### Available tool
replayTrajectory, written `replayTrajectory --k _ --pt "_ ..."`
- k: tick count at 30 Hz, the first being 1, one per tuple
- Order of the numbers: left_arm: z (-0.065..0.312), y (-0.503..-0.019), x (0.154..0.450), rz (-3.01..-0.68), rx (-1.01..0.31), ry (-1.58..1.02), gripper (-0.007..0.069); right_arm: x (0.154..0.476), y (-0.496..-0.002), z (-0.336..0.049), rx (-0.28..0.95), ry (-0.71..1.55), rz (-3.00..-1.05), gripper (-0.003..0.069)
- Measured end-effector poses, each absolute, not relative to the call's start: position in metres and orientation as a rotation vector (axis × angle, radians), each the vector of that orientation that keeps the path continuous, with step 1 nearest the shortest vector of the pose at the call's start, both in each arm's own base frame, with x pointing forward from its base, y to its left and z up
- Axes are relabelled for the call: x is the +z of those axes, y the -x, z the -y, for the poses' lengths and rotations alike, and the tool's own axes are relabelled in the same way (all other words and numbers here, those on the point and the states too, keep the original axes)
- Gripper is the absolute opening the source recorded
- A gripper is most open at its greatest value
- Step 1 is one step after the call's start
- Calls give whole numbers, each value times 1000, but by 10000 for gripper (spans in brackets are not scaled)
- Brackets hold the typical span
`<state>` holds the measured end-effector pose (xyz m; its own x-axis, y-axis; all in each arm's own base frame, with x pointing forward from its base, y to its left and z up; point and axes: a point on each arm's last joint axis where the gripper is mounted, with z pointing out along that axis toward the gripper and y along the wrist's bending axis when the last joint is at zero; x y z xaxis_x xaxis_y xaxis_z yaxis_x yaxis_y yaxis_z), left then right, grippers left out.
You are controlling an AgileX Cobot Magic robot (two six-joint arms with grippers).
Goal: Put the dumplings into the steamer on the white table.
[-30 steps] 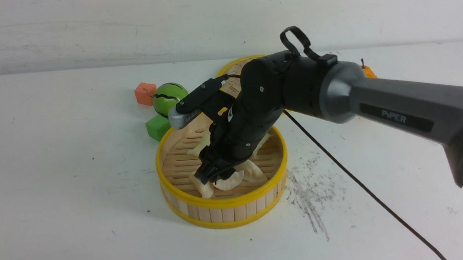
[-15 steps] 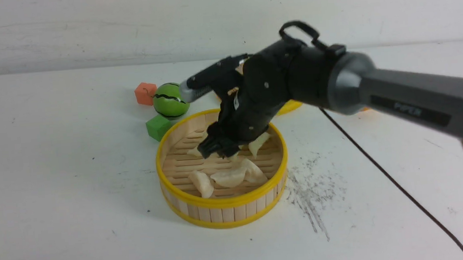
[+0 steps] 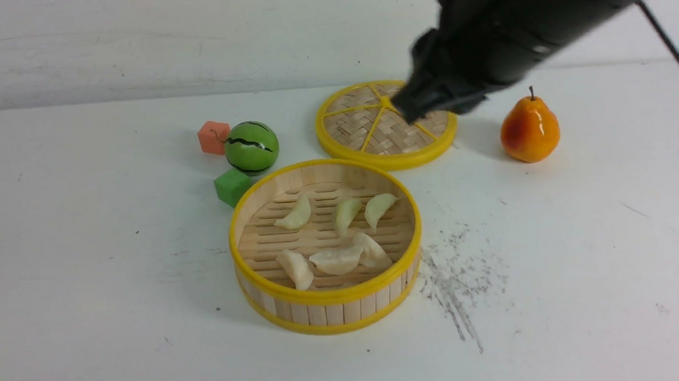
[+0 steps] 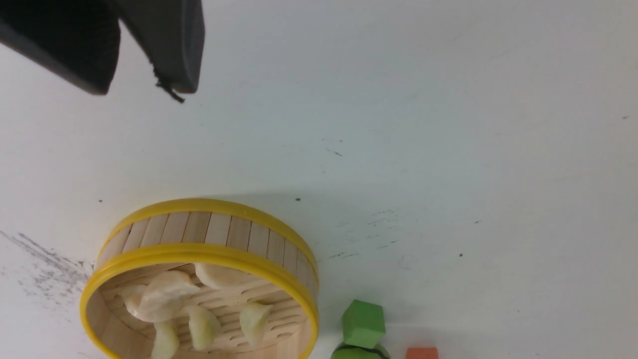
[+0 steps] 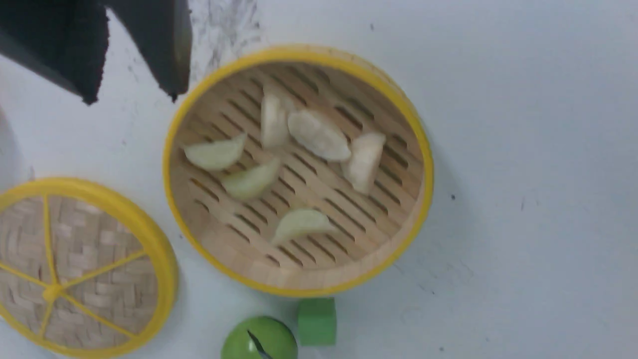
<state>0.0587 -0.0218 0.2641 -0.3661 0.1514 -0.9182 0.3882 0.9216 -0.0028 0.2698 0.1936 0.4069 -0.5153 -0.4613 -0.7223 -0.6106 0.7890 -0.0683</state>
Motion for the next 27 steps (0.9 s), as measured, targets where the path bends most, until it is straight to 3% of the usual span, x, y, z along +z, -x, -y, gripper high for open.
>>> replayTrajectory --k 3,5,10,13,19,27 --pt "22 -59 264 -1948 -261 -392 182 400 -222 -158 248 784 -2193 22" --pt "22 -59 264 -1948 -261 -392 183 382 -191 -136 282 731 -2164 -16" --pt "22 -59 264 -1948 -261 -392 187 338 -145 -103 398 584 -2009 -19" --pt "22 -59 264 -1948 -261 -392 192 293 -123 -89 463 522 -1907 -19" --pt "22 -59 264 -1949 -261 -392 199 238 -102 -75 534 464 -1792 -15" --pt "22 -59 264 -1950 -261 -392 209 185 -86 -63 543 459 -1821 -11"
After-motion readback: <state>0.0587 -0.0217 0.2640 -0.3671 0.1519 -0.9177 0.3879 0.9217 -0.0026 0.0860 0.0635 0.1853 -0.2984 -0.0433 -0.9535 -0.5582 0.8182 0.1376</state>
